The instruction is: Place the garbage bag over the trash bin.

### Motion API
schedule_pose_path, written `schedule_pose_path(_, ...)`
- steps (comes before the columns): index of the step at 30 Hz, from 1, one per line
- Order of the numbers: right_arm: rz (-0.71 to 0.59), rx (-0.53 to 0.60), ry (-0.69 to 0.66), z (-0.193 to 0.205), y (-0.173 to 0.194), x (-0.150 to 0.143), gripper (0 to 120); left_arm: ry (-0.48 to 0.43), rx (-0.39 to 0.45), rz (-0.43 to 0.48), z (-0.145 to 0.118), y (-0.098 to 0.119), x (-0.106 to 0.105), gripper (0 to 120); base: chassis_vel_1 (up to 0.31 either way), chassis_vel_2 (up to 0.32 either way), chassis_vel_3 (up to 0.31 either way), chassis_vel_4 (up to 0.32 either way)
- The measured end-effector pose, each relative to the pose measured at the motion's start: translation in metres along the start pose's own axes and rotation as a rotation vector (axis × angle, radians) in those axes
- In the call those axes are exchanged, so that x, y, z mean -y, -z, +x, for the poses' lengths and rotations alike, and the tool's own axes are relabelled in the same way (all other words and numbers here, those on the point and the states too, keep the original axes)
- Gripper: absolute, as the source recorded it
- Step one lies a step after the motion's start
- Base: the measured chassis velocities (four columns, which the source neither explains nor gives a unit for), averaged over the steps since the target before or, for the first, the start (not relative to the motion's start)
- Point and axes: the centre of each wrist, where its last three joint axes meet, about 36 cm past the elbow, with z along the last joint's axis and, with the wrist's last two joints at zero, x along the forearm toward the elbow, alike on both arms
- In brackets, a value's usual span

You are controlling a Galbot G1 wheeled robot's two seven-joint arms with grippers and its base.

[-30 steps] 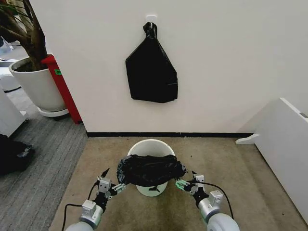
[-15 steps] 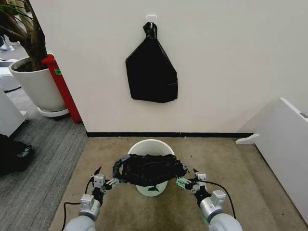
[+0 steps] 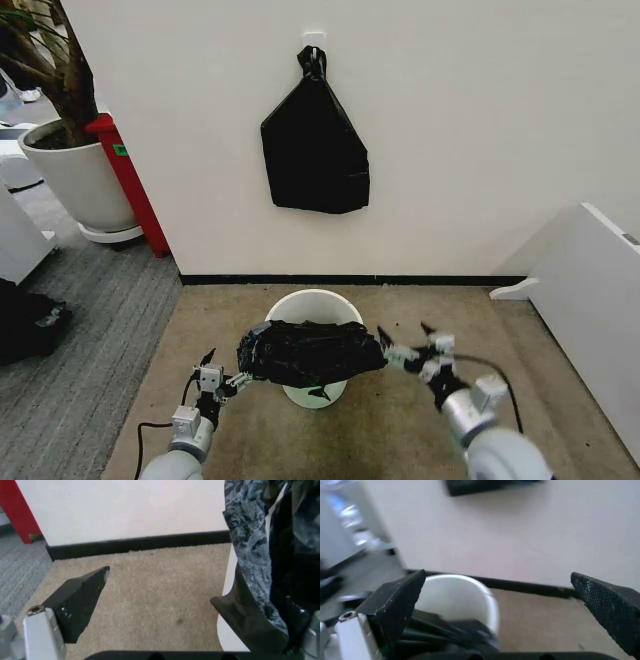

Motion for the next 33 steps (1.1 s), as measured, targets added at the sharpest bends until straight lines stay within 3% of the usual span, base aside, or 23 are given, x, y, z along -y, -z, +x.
schedule_pose_path(3,0.011,-0.014,0.026,-0.003,0.009,-0.002,100,-0.001,0.002,-0.002,0.0,0.0,0.0,100,0.0,0.0,0.0,0.0)
schedule_pose_path(4,0.049,-0.069,0.106,-0.016,0.038,-0.014,100,-0.006,0.009,-0.014,0.0,0.002,-0.001,100,0.0,0.0,0.0,0.0)
schedule_pose_path(6,0.093,-0.139,0.165,-0.04,0.062,-0.031,100,-0.017,0.02,-0.027,0.0,0.006,-0.002,100,0.0,0.0,0.0,0.0)
schedule_pose_path(9,0.129,-0.186,0.188,-0.057,0.069,-0.039,100,-0.026,0.023,-0.038,0.001,0.009,-0.004,100,0.0,0.0,0.0,0.0)
schedule_pose_path(13,0.312,-0.227,0.293,-0.104,0.092,-0.063,100,-0.046,0.035,-0.075,-0.002,0.016,-0.01,100,0.0,0.0,0.0,0.0)
schedule_pose_path(16,0.363,-0.246,0.329,-0.114,0.094,-0.076,100,-0.048,0.038,-0.081,-0.003,0.018,-0.011,100,0.0,0.0,0.0,0.0)
schedule_pose_path(20,0.433,-0.292,0.431,-0.134,0.083,-0.116,100,-0.048,0.041,-0.086,-0.006,0.018,-0.011,100,0.0,0.0,0.0,0.0)
schedule_pose_path(26,0.504,-0.313,0.44,-0.163,0.061,-0.148,100,-0.048,0.04,-0.091,-0.006,0.016,-0.009,100,0.0,0.0,0.0,0.0)
schedule_pose_path(33,0.612,-0.326,0.375,-0.191,0.035,-0.156,100,-0.05,0.039,-0.09,-0.005,0.015,-0.007,100,0.0,0.0,0.0,0.0)
